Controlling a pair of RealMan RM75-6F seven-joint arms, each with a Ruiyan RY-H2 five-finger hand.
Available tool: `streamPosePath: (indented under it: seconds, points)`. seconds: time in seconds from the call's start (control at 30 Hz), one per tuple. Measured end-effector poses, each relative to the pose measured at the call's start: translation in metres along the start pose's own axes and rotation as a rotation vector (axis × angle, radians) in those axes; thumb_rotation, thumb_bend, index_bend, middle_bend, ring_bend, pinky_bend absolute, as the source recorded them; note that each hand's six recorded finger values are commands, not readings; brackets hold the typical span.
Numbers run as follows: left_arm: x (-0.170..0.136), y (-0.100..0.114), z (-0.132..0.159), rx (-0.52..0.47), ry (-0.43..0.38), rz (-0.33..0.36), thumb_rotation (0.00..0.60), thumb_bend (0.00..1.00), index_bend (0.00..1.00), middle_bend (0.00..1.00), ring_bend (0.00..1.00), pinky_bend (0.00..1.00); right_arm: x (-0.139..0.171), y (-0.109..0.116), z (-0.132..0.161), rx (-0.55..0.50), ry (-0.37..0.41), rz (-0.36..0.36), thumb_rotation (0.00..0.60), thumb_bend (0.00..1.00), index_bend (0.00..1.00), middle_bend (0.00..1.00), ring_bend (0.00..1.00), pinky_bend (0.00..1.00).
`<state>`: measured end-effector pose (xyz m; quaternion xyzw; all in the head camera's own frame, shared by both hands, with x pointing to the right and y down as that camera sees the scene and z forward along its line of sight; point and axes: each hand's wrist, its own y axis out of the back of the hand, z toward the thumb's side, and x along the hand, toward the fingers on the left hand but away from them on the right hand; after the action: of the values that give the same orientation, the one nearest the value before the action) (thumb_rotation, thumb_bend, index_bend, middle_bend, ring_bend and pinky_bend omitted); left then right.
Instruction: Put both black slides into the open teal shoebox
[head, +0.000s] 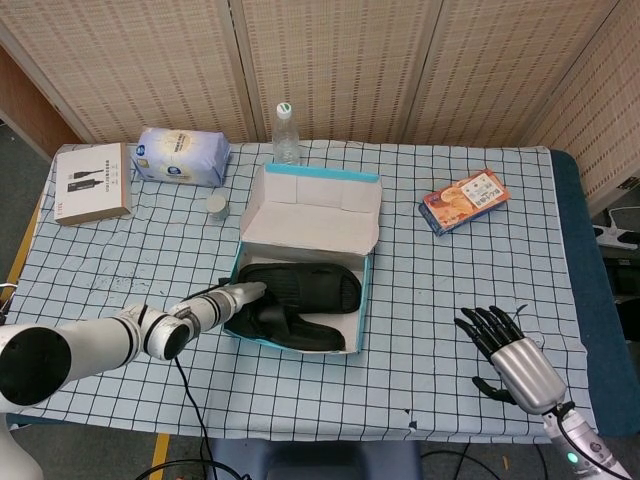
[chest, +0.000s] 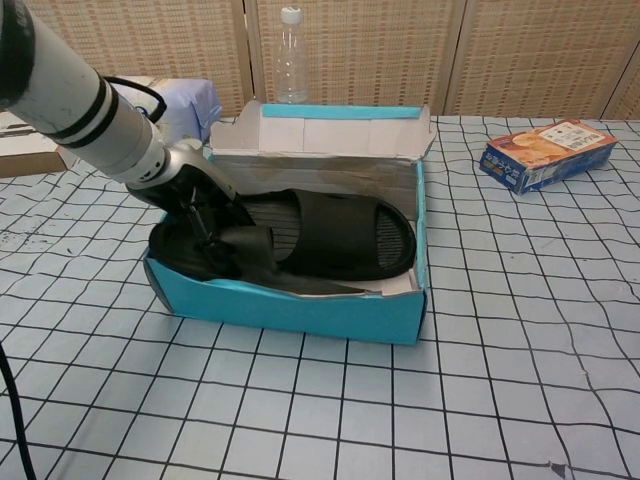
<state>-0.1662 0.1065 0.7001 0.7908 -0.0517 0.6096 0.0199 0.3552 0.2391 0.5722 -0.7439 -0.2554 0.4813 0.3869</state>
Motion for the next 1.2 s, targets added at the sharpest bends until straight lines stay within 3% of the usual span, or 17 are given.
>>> streamPosePath:
  seconds: [0.2,0.27,0.4,0.57,0.7,1.2]
  points:
    - [0.006,-0.007,0.002,-0.037,-0.037,-0.025,0.6,0.46,0.59,0.67,0.65,0.7,0.001,-0.001,0.002,0.0,0.003,0.005,0.6,0.2,0.0,0.0,0.0,0.0]
    - [0.006,-0.009,0.004,-0.028,-0.051,-0.034,0.6,0.46,0.52,0.6,0.56,0.62,0.001,-0.001,0.002,0.0,0.004,0.006,0.6,0.2,0.0,0.0,0.0,0.0]
    - [0.001,-0.005,0.013,-0.002,-0.113,-0.003,0.6,0.45,0.33,0.34,0.31,0.45,0.002,0.001,0.002,0.003,0.001,0.0,0.6,0.2,0.0,0.0,0.0,0.0]
    - [-0.016,0.004,0.031,-0.044,-0.237,0.075,0.6,0.44,0.25,0.22,0.19,0.32,0.004,0.002,0.003,0.002,0.006,-0.001,0.6,0.2,0.0,0.0,0.0,0.0]
    - [-0.027,0.013,0.033,-0.063,-0.299,0.136,0.6,0.44,0.22,0.17,0.13,0.29,0.005,0.003,0.003,0.002,0.005,-0.004,0.6,0.2,0.0,0.0,0.0,0.0]
    - [-0.043,0.017,0.036,-0.125,-0.388,0.187,0.6,0.43,0.14,0.11,0.05,0.22,0.004,0.003,0.005,0.001,0.019,-0.006,0.6,0.2,0.0,0.0,0.0,0.0]
